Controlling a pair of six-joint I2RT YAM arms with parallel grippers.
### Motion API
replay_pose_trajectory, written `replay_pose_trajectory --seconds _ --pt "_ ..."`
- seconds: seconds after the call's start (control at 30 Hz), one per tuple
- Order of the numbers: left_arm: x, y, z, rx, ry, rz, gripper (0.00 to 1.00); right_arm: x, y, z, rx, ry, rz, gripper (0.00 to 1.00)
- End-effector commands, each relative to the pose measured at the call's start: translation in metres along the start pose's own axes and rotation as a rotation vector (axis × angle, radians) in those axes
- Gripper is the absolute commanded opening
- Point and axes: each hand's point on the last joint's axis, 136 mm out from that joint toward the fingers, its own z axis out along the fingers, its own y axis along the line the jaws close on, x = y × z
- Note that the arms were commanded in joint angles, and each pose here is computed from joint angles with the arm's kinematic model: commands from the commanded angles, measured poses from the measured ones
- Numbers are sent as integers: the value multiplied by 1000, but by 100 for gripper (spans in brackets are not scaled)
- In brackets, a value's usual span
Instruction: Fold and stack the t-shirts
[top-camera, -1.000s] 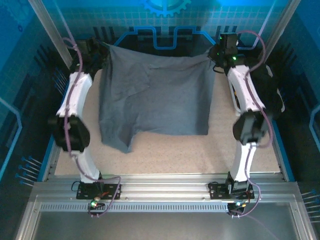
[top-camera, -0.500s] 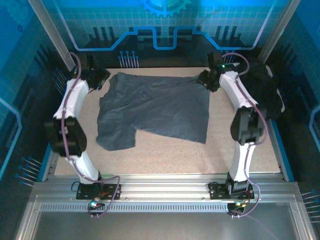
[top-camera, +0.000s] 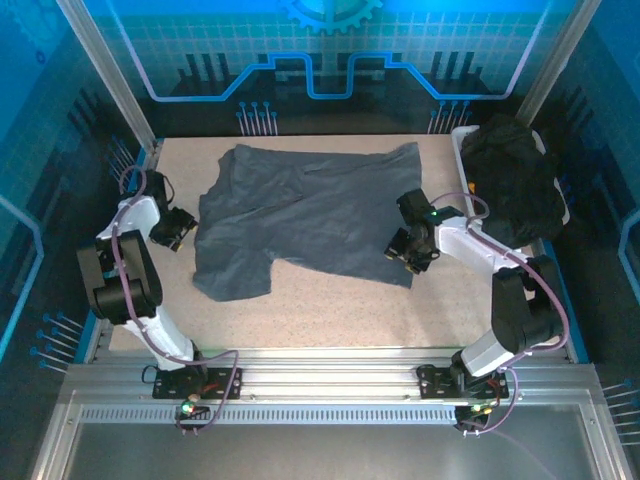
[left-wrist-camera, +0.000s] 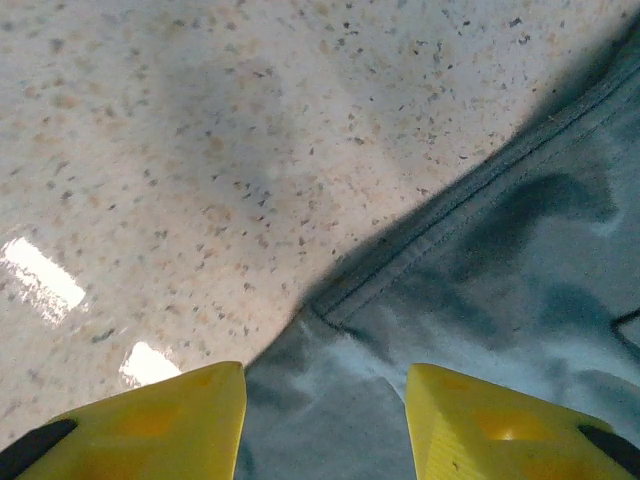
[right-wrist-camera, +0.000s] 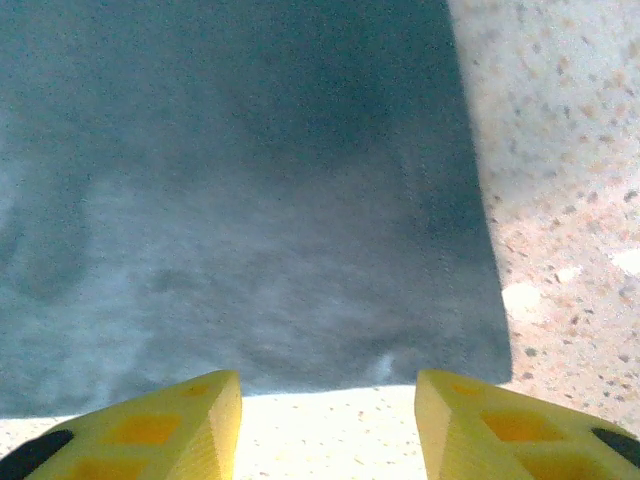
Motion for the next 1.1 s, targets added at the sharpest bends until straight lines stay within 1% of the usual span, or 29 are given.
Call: replay_pose_trajectory --seconds 0.0,0.1,0.2,0.4,0.47,0.53,0.57,0.67,0.8,0.87,0.93,1.07 --pt "-13 -18 6 67 -8 89 49 1 10 -15 -77 -22 8 51" --pt "-11 -26 16 100 18 105 50 1 7 -19 -68 -26 -5 51" --pt "0 -20 28 39 75 121 49 1 3 -23 -59 -38 5 51" --pt "16 -16 43 -5 124 141 49 -2 2 -26 -56 -47 16 52" --pt "22 -16 49 -23 141 151 47 -3 1 -26 -46 -47 20 52" --pt "26 -14 53 -55 153 163 42 -3 -2 -27 -33 -52 29 52" --pt "27 -12 55 -67 157 164 37 -3 -3 -27 -26 -53 34 52" --pt "26 -12 55 -72 140 167 18 -3 -10 -29 -6 -65 54 52" --pt "25 -19 45 -47 112 192 0 -2 -23 -32 25 -90 92 52" --pt "28 -23 33 -33 99 208 0 0 -34 -34 55 -101 120 52" --pt "39 -26 19 -13 91 215 0 3 -47 -34 79 -107 183 52" --pt "67 -21 -4 7 94 204 0 13 -64 -18 45 -72 328 52"
